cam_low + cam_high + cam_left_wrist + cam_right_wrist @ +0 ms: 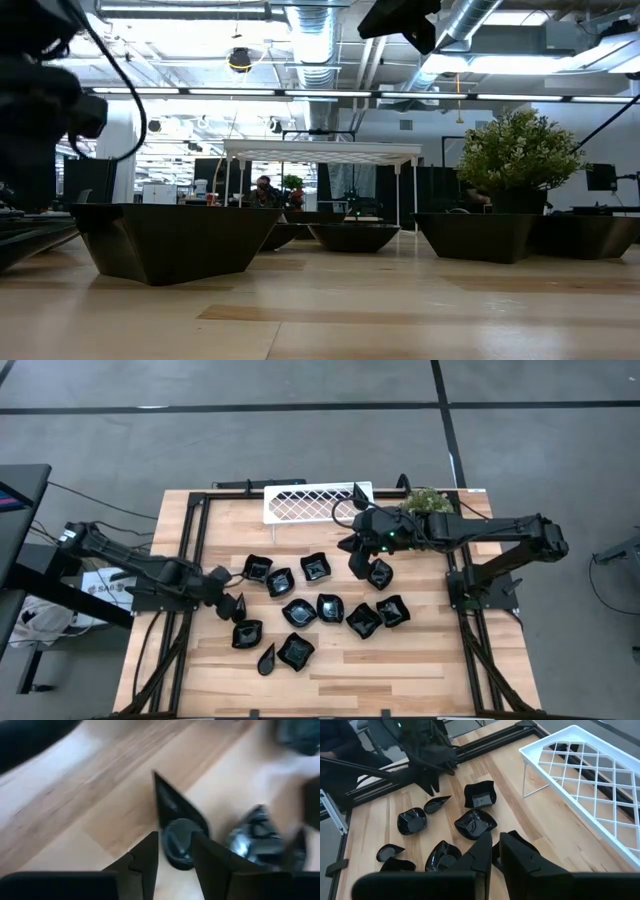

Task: Pick & Place Mini shaped plates
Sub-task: Stack the black drop shaped plate on top of the black drop shaped plate on the shelf

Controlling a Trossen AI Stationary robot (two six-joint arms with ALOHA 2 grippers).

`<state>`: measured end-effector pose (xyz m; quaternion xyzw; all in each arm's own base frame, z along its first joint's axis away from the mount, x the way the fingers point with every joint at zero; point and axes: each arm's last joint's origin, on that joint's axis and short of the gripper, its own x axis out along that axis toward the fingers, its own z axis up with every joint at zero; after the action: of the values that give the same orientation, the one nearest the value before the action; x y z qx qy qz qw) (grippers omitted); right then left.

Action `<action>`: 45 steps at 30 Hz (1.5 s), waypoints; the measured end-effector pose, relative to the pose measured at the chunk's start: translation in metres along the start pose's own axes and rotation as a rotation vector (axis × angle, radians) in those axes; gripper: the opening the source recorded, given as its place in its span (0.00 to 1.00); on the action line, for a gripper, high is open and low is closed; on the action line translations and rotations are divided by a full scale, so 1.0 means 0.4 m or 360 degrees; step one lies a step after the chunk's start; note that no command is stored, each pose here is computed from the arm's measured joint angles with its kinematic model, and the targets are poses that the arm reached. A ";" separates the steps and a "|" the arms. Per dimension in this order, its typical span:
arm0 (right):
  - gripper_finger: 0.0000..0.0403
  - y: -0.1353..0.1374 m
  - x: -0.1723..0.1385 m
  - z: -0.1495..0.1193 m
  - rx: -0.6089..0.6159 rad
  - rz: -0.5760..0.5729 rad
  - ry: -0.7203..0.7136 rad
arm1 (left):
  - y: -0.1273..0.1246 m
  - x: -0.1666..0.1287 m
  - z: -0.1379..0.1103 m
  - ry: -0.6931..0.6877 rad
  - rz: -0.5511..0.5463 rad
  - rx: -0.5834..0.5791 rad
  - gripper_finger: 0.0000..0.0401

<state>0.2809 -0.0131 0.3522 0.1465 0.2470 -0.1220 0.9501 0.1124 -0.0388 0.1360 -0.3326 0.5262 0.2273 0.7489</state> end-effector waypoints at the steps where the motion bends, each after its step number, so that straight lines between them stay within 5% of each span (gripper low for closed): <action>1: 0.08 0.000 0.000 0.000 0.0001 -0.0001 0.0000 | -0.001 0.007 -0.001 0.0015 0.0037 -0.0008 0.29; 7: 0.08 0.000 0.000 0.001 0.0003 0.0002 -0.0008 | -0.005 0.044 -0.003 0.0081 0.0197 -0.0018 0.29; 26: 0.08 0.000 0.000 0.002 0.0015 0.0002 -0.0012 | -0.021 0.057 0.002 0.0058 0.0138 -0.0014 0.29; 39: 0.08 0.000 0.000 0.002 0.0015 0.0002 -0.0012 | -0.021 0.057 0.003 0.0047 0.0142 -0.0026 0.02; 45: 0.07 0.000 0.000 0.002 0.0015 0.0002 -0.0012 | -0.021 0.057 0.004 0.0025 0.0151 -0.0025 0.02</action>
<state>0.2814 -0.0132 0.3527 0.1506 0.2428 -0.1230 0.9504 0.1269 -0.0435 0.1170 -0.3148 0.5454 0.2641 0.7305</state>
